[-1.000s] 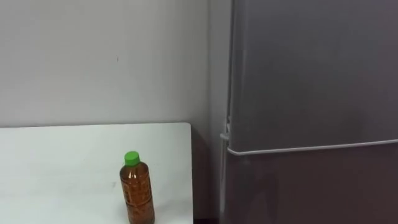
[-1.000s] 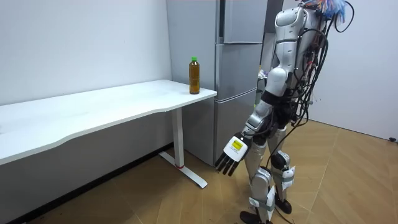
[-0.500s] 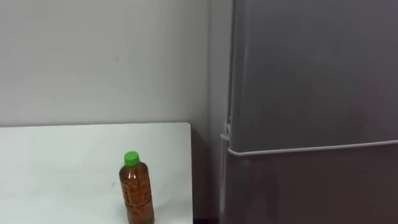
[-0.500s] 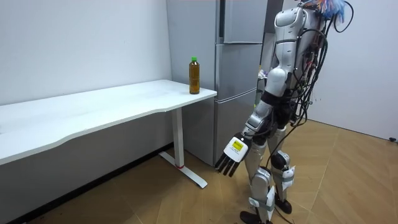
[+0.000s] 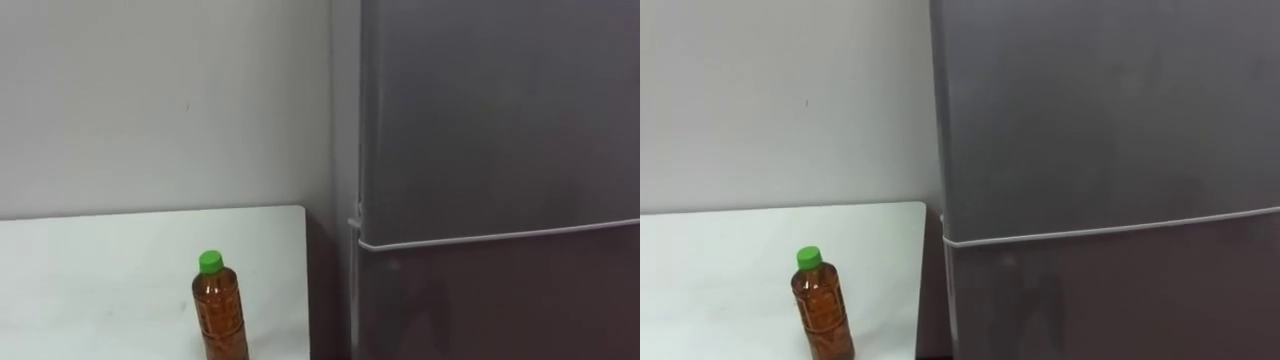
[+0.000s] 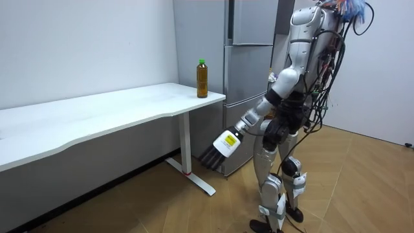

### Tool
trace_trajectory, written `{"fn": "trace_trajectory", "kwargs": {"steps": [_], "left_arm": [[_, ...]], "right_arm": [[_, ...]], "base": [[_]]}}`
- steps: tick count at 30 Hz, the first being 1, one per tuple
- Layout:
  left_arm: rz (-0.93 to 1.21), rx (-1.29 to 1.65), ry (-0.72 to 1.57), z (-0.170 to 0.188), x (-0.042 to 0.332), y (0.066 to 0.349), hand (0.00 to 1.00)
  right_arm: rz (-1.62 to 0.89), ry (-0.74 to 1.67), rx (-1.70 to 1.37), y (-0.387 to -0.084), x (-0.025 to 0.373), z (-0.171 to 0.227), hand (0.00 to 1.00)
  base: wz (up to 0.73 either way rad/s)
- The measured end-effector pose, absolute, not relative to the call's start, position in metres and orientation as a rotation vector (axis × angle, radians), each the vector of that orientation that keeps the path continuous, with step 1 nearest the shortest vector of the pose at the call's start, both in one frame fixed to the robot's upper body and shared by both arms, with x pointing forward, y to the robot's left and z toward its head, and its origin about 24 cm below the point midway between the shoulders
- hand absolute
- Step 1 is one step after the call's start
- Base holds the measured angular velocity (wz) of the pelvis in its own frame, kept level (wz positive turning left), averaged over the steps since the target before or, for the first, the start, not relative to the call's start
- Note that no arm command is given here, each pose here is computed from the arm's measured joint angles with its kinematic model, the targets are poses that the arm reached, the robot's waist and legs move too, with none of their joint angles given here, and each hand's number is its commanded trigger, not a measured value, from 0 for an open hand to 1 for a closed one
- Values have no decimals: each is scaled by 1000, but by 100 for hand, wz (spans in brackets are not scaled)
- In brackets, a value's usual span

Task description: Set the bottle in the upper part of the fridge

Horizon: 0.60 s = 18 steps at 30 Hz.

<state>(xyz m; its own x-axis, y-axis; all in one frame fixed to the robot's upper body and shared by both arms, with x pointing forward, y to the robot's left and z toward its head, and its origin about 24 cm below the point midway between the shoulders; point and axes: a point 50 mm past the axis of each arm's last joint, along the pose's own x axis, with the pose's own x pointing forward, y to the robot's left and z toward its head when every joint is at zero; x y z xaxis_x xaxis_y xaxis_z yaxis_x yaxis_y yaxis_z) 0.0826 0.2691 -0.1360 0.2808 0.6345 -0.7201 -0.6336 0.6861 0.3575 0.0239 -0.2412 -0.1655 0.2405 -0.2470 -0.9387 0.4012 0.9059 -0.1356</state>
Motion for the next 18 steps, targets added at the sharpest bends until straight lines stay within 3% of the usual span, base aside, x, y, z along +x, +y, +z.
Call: {"fn": "trace_trajectory", "kwargs": {"steps": [9,18], "left_arm": [[964,-32,613,-89,132,287,0],[993,-42,432,-56,154,293,0]], "right_arm": [[-444,1241,135,-244,25,-164,0],[-461,1239,135,-243,23,-164,0]], "base": [[-1],[2]]}}
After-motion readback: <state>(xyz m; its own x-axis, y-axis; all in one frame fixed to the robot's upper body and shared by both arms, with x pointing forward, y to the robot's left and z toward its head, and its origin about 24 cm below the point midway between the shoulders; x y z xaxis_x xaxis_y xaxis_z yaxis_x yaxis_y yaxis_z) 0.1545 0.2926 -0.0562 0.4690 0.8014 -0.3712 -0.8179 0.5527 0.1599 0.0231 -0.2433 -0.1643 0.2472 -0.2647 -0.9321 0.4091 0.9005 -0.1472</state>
